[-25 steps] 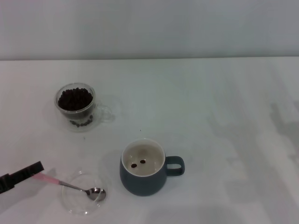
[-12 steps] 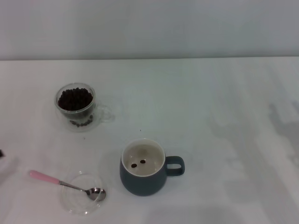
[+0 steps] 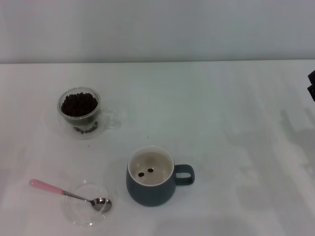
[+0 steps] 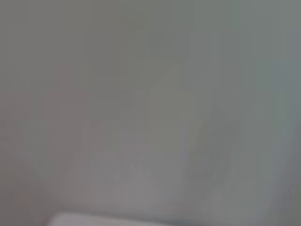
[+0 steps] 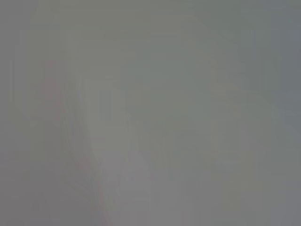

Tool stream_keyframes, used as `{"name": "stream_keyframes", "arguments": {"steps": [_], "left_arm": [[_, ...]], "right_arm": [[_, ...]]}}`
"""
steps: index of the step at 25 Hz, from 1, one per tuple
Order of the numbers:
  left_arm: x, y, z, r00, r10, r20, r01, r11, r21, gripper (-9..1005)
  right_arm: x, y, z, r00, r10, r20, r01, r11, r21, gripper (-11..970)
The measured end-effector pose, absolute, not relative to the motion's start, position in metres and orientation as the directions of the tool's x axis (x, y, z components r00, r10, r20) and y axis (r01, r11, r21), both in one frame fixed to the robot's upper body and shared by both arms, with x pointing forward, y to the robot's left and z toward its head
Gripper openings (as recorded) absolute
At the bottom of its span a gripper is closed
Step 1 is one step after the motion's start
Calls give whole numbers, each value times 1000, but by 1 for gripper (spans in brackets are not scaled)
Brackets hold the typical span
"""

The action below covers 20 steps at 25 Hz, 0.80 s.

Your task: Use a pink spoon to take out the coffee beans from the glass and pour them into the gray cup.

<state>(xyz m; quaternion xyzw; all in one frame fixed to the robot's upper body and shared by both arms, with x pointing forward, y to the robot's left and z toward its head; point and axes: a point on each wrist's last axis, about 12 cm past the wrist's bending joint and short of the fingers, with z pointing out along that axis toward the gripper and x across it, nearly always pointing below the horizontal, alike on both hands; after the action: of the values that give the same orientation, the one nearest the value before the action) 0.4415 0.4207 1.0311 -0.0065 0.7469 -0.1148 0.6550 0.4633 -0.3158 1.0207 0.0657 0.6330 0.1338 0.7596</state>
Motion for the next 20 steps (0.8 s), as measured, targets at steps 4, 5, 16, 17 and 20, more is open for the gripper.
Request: {"name": "stream_keyframes", "arguments": {"steps": [4, 5, 16, 17, 20], "left_arm": [[443, 415, 1027, -69, -102, -992, 93, 990, -108, 866], [443, 414, 1026, -59, -102, -993, 81, 991, -106, 863], [464, 408, 1025, -65, -64, -996, 53, 996, -68, 861], [466, 407, 1025, -63, -68, -996, 56, 996, -71, 861], [470, 403, 1026, -55, -73, -996, 68, 995, -77, 862]], "right_arm": [[466, -315, 1017, 132, 286, -949, -112, 956, 272, 772], [466, -315, 1016, 123, 285, -951, -109, 956, 273, 772], [465, -308, 1011, 83, 314, -946, -89, 948, 307, 775], [465, -307, 1010, 80, 317, -945, -89, 947, 310, 775], [463, -306, 1009, 77, 322, -944, -86, 945, 315, 776]]}}
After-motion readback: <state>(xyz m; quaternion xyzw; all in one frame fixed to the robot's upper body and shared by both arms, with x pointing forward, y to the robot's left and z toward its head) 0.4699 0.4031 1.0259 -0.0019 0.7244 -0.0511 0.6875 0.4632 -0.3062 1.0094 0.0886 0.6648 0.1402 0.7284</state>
